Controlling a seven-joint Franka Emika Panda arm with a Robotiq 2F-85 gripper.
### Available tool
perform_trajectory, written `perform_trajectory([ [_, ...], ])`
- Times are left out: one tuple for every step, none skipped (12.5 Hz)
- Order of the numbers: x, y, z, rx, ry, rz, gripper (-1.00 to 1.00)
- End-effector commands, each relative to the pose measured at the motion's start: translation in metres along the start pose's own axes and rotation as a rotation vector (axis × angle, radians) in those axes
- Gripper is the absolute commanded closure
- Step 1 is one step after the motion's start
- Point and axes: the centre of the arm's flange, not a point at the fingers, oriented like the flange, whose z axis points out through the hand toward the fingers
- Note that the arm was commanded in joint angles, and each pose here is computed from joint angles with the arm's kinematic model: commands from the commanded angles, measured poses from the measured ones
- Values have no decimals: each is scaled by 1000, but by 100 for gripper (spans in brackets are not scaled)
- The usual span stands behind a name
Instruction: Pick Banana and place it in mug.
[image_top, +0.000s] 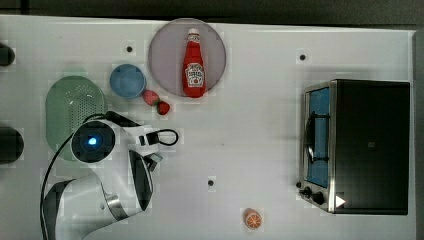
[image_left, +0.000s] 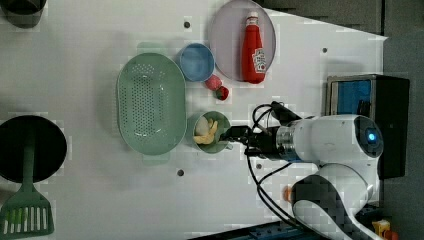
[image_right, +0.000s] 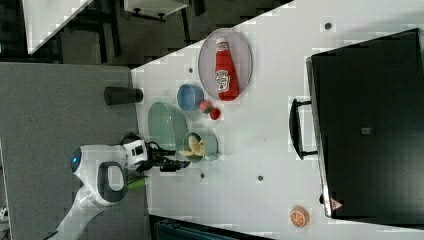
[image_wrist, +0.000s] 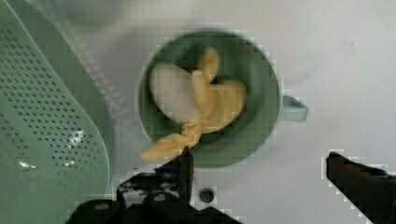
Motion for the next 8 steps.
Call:
perform_trajectory([
  [43, 27, -70, 85, 101, 141, -100],
  [59, 43, -90, 101, 121, 186, -100],
  [75, 63, -113, 115, 138, 234, -100],
  [91, 85, -138, 131, 157, 285, -100],
  [104, 109, -164, 138, 173, 324, -100],
  [114, 134, -190, 138, 186, 345, -100],
  [120, 155, -217, 140, 196, 356, -100],
  [121, 175, -241, 137, 182, 384, -100],
])
